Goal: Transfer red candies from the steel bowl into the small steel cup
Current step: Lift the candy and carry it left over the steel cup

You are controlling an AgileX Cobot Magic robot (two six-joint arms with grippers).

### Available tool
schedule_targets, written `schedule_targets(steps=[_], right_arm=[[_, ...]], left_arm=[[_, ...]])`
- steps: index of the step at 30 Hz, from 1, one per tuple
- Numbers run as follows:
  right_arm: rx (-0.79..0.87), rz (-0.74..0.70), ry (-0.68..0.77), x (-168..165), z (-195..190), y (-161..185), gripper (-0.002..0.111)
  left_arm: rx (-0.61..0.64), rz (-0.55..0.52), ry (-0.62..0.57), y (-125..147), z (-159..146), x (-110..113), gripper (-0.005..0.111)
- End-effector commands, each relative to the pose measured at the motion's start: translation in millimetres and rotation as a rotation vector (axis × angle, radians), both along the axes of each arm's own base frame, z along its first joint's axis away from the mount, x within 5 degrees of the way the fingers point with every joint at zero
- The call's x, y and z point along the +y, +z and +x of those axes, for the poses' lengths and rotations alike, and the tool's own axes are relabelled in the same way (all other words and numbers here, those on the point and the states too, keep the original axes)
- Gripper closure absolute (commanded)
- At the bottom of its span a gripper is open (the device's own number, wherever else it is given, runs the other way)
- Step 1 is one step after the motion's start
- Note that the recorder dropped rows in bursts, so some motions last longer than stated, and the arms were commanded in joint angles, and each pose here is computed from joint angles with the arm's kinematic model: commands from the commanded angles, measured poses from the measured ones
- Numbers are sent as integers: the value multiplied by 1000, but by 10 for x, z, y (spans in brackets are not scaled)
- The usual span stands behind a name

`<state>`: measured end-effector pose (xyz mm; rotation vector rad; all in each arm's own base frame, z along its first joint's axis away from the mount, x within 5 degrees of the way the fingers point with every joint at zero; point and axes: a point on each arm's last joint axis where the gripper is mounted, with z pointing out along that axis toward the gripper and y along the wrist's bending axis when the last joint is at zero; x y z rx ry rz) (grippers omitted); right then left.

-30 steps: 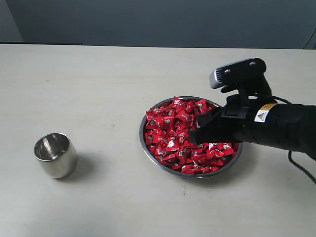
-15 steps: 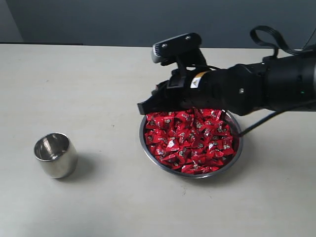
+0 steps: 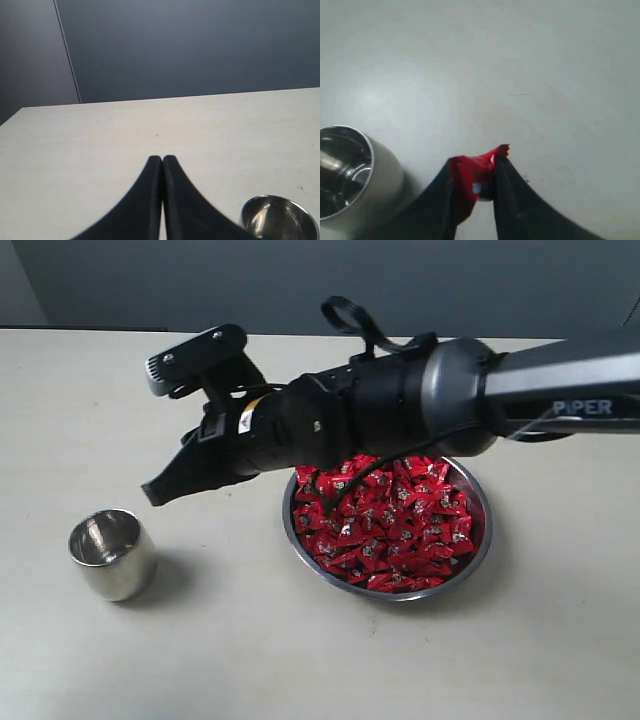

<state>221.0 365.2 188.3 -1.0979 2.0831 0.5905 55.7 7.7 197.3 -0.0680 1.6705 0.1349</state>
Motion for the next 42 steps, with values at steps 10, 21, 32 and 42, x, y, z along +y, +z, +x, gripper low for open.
schedule_targets(steps=[10,21,32,42], right_arm=[[4,13,146,505,-352,80,89],[33,-31,212,640,-606,-92,89],[34,-27,220,662,-655,-95,89],[39,-68,256,729,-638,-59,79]], left_arm=[[-7,1,1,-5,-1,0,106],[-7,1,1,-5,-1,0,106],[-7,1,1,-5,-1,0,106],[-7,1,1,-5,-1,0,106]])
